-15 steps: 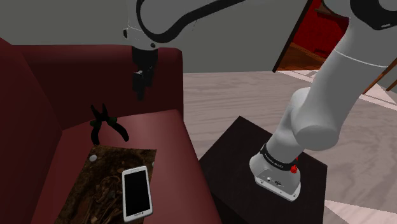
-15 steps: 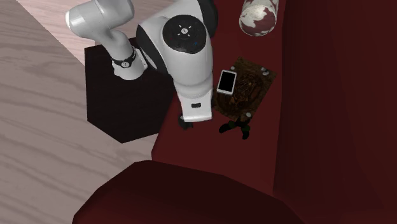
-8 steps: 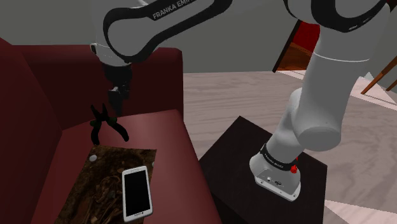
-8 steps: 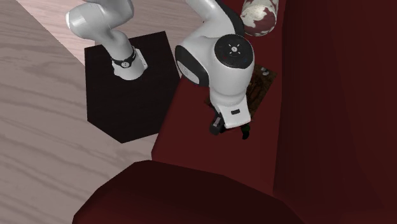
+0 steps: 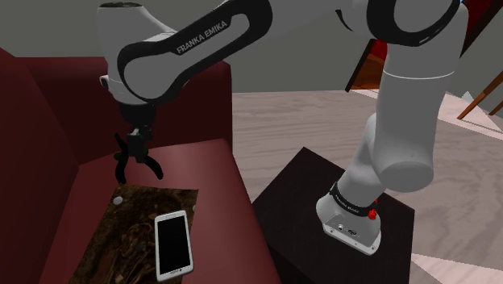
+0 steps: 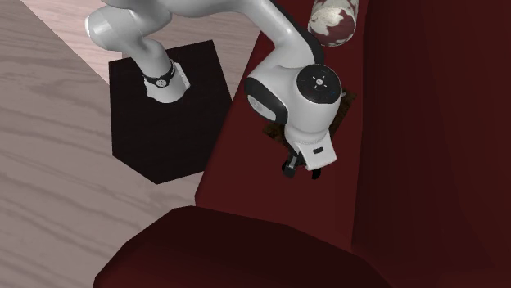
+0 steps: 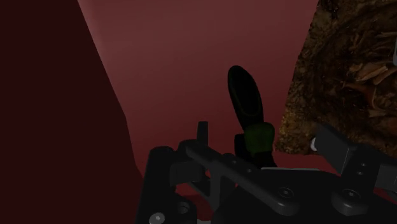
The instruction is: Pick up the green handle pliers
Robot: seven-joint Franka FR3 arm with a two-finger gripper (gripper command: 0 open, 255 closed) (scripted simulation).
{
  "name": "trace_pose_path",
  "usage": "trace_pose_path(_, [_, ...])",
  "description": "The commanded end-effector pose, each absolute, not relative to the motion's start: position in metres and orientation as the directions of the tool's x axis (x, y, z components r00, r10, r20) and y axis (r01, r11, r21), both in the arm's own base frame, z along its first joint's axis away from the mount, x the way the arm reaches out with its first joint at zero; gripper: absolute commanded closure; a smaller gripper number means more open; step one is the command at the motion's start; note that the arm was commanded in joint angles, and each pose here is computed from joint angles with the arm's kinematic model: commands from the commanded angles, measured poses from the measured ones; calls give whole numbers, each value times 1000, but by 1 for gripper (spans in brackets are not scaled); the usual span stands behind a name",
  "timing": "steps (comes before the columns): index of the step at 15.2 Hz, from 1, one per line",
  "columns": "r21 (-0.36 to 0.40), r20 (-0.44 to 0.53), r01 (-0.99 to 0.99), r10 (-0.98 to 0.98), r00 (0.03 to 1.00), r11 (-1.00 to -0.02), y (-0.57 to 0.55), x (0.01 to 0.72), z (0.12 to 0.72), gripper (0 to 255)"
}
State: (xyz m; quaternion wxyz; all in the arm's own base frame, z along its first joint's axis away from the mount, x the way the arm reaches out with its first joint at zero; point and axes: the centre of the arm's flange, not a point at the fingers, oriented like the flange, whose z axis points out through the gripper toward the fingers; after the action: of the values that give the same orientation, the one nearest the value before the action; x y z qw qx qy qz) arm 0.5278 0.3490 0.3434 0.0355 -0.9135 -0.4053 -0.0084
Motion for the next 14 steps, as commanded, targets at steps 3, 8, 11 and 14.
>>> trace_pose_path(3, [-58, 45, 741, 740, 671, -669, 350, 527, 328, 0])
trace_pose_path(8, [-58, 45, 741, 740, 671, -669, 350, 528, 328, 255])
trace_pose_path(11, [-58, 45, 741, 740, 671, -669, 350, 528, 328, 255])
trace_pose_path(14, [-58, 45, 741, 740, 671, -669, 350, 527, 334, 255])
